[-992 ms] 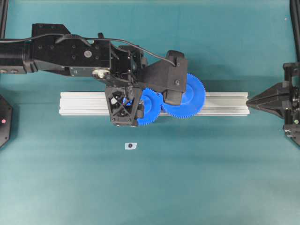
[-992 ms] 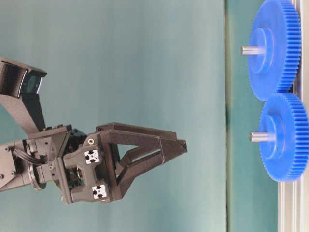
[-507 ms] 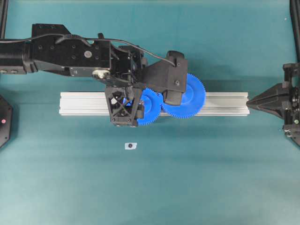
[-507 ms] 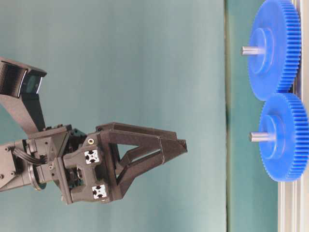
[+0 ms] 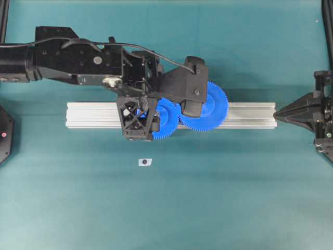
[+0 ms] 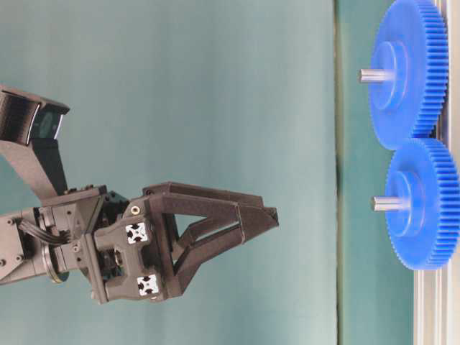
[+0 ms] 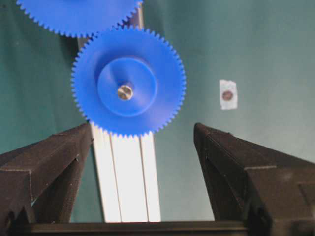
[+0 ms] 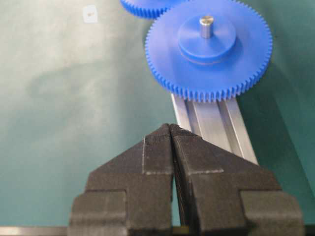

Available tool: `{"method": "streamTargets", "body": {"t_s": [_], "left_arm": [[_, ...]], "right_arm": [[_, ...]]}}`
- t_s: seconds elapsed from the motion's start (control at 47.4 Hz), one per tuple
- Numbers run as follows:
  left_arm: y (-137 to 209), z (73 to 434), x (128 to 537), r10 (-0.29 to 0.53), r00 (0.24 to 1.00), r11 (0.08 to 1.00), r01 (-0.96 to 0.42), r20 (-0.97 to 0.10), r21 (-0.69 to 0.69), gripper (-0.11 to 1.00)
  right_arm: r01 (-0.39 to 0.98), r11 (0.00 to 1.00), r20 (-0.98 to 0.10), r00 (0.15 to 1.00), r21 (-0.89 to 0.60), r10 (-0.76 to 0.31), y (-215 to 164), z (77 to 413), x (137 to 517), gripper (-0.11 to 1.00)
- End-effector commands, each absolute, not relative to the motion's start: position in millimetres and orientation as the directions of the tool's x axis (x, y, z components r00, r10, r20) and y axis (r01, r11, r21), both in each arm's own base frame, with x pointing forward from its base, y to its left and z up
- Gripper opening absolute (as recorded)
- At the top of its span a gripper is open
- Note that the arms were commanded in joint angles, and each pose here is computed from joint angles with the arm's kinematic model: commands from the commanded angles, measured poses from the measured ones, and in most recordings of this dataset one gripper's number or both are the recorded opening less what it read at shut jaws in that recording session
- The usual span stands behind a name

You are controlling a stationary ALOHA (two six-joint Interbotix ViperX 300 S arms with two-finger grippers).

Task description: Find the location of the shaft and insert the small gear.

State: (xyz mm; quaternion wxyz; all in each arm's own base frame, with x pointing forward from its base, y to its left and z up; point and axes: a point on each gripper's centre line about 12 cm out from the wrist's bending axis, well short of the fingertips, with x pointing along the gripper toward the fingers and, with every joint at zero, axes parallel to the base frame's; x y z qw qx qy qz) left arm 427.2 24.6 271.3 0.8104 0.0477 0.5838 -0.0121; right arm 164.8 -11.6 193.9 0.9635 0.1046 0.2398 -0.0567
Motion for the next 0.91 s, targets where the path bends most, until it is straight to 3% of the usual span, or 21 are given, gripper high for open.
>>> {"method": "streamTargets", "body": {"t_s": [0.0, 0.887], "left_arm": [[23.7, 291.9, 426.0, 0.042, 0.371, 0.994, 0.075, -0.928, 0.075, 0.8], [24.5, 287.3, 427.7, 0.042, 0.361, 0.995, 0.074, -0.932, 0.073, 0.8]], "right_arm": [[0.164, 0.97, -0.465, 0.883, 0.182, -0.062, -12.3, 197.4, 166.7, 0.03], [0.164, 0.97, -0.466, 0.883, 0.182, -0.062, -12.2, 197.3, 166.6, 0.03]]}}
